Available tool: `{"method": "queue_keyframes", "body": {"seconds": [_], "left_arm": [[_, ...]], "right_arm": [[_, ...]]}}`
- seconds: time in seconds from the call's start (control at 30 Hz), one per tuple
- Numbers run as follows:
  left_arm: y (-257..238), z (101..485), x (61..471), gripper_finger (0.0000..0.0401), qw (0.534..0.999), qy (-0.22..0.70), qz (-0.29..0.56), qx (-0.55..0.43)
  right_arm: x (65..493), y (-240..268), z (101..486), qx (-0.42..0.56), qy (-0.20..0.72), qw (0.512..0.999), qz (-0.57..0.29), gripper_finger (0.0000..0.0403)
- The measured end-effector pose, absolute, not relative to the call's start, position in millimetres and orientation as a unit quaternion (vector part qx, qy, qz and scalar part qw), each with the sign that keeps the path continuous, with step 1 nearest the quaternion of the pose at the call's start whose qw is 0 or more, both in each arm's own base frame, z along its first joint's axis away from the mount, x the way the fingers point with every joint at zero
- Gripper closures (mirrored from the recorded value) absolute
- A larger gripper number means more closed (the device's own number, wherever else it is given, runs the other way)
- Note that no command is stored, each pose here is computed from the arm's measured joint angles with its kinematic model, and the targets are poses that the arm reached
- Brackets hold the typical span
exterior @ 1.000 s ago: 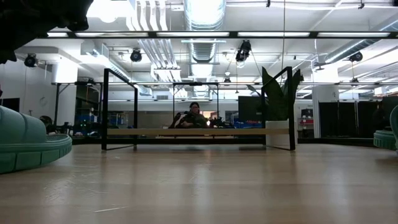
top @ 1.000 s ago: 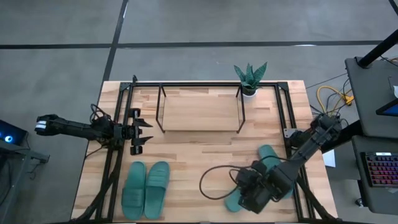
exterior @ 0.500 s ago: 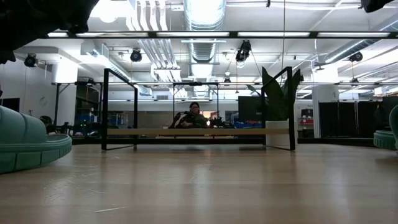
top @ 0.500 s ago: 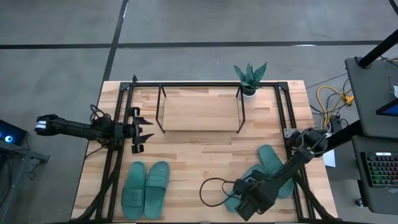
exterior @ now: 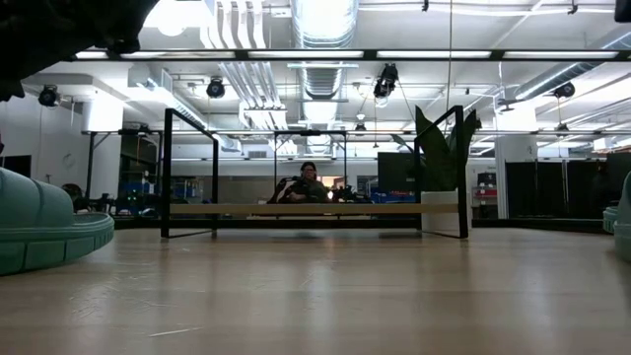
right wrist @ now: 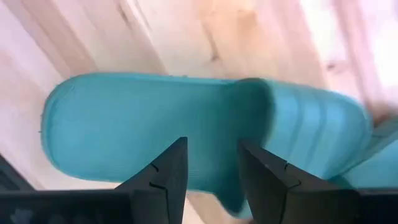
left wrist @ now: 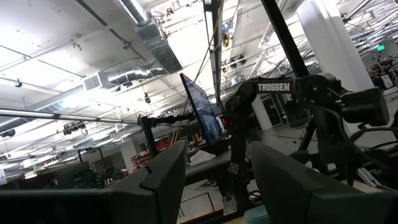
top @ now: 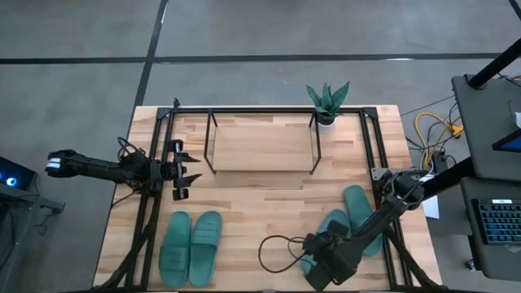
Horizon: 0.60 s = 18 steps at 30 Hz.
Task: Pick and place slides into the shelf
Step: Put the green slipper on the shelf
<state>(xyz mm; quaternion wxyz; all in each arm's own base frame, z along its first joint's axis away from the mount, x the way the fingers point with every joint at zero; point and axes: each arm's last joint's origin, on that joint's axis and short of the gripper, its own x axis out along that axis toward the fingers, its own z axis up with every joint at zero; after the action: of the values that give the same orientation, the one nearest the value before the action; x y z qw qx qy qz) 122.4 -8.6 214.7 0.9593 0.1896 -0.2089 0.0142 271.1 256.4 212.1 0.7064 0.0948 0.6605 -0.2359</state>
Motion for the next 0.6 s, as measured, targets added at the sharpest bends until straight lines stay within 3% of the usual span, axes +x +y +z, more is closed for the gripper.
{"method": "queue_keyframes", "body": {"seconds": [0.2, 0.6], "left_arm": [[-9, 215, 122, 0.0234, 0.959, -0.209, 0.015, 0.189], [-9, 215, 122, 0.0234, 0.959, -0.209, 0.014, 0.189]], "right_arm": [[267, 251, 214, 0.041, 0.663, 0.707, -0.244, 0.0277], [262, 246, 202, 0.025, 0.671, 0.695, -0.256, 0.0280]]}}
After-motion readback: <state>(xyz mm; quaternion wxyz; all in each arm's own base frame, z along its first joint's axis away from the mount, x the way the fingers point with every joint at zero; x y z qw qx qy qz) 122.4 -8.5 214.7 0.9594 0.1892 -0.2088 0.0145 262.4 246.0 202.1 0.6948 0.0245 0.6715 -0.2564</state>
